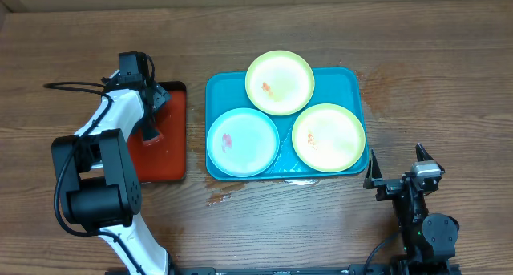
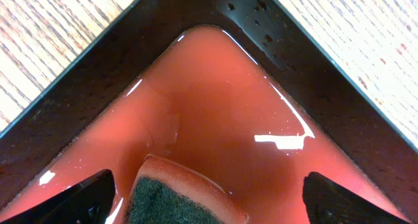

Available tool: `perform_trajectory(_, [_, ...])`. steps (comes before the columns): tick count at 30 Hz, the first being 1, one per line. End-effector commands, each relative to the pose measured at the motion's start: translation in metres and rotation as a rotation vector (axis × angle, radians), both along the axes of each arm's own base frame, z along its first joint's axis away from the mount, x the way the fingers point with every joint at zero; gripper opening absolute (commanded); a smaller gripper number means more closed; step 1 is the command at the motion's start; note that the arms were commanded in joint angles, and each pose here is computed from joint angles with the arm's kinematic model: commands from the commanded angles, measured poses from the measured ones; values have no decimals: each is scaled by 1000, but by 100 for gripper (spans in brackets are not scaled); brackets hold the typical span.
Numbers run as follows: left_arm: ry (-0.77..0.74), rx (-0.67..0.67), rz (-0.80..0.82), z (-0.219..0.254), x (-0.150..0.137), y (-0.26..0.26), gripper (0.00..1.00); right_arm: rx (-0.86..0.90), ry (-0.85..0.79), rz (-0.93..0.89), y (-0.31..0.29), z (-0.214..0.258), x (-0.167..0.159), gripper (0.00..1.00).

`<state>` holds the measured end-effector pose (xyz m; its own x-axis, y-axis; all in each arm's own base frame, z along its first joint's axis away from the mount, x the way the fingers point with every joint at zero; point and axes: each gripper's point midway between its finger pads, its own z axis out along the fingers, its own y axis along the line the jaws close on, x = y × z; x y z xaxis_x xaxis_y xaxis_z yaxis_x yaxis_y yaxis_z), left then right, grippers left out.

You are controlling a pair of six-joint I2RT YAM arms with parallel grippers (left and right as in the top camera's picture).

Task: Clean dirty plates on tray and stack at the side
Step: 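Reach the left gripper into the red tray and grasp the sponge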

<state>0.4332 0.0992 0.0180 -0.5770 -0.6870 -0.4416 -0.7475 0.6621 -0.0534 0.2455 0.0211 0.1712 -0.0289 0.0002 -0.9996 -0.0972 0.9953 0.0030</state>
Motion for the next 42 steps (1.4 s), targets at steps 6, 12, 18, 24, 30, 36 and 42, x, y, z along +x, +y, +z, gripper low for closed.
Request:
perform_trajectory(6, [50, -16, -93, -11, 0, -8, 88, -4, -5, -12, -2, -2, 0, 100])
perform_trajectory(12, [85, -13, -92, -22, -5, -6, 89, -4, -5, -12, -2, -2, 0, 100])
perform_trajectory(18, [95, 12, -109, -22, -6, -3, 36, -4, -5, -12, -2, -2, 0, 100])
perform_trajectory(24, [113, 14, -123, -22, -9, -4, 7, -4, -5, -12, -2, -2, 0, 100])
perform_trajectory(30, [216, -67, -144, -29, -33, -17, 100, -4, -5, -12, -2, -2, 0, 100])
perform_trajectory(36, [303, -183, -190, -32, -53, -38, 98, -4, -5, -12, -2, -2, 0, 100])
perform_trajectory(42, [336, -193, -254, -32, -60, -42, 59, -4, -5, -12, -2, -2, 0, 100])
